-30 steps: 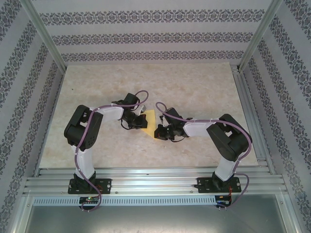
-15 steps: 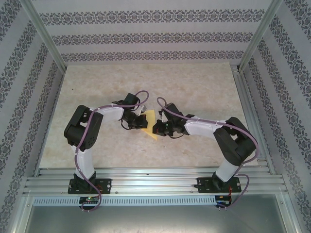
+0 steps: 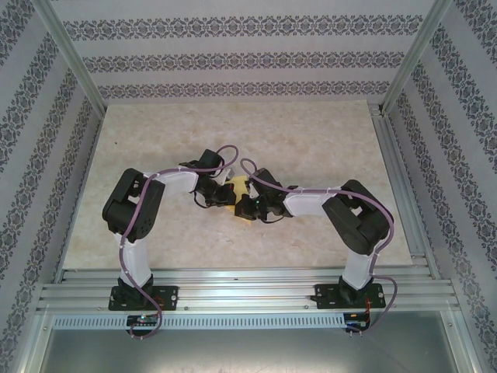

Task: Fold a paper plane with a square sheet of paper (fold left side to right side)
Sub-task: Third fold the triangle at the center of the table.

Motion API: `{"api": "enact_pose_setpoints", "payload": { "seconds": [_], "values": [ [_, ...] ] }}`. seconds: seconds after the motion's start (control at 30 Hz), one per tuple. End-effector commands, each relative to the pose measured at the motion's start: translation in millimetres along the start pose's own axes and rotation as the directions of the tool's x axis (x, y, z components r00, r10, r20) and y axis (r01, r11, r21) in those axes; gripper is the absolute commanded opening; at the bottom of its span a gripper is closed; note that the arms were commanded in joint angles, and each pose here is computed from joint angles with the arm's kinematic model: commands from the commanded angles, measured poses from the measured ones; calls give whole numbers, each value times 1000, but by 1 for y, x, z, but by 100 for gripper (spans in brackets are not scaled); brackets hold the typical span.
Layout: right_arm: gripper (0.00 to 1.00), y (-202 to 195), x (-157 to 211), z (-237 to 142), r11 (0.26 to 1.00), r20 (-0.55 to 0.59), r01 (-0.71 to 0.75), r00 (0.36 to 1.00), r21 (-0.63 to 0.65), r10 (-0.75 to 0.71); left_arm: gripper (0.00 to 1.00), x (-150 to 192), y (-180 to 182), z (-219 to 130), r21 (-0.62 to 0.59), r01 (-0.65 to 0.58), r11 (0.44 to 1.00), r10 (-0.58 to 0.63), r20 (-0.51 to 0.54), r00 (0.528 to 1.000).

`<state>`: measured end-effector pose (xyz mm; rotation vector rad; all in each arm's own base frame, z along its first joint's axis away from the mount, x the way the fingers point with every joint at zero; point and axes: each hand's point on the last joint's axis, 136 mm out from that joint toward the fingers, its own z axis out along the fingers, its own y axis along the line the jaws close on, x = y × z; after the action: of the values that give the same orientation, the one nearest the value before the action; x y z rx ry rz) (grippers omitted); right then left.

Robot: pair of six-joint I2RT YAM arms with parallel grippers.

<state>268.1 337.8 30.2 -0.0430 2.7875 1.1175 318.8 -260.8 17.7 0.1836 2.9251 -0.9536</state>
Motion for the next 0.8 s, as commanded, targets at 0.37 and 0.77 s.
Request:
{"api": "enact_pose_setpoints", "payload": {
  "seconds": [0.37,0.77],
  "values": [
    [0,-30,1,14,993,-30,7,1000,119,-4,0,16,27,16,-122,-5,992,0,-41,999],
    [1,-90,50,-6,978,-64,-107,991,178,120,0,16,32,17,-148,-15,989,9,-45,999]
  ]
}}
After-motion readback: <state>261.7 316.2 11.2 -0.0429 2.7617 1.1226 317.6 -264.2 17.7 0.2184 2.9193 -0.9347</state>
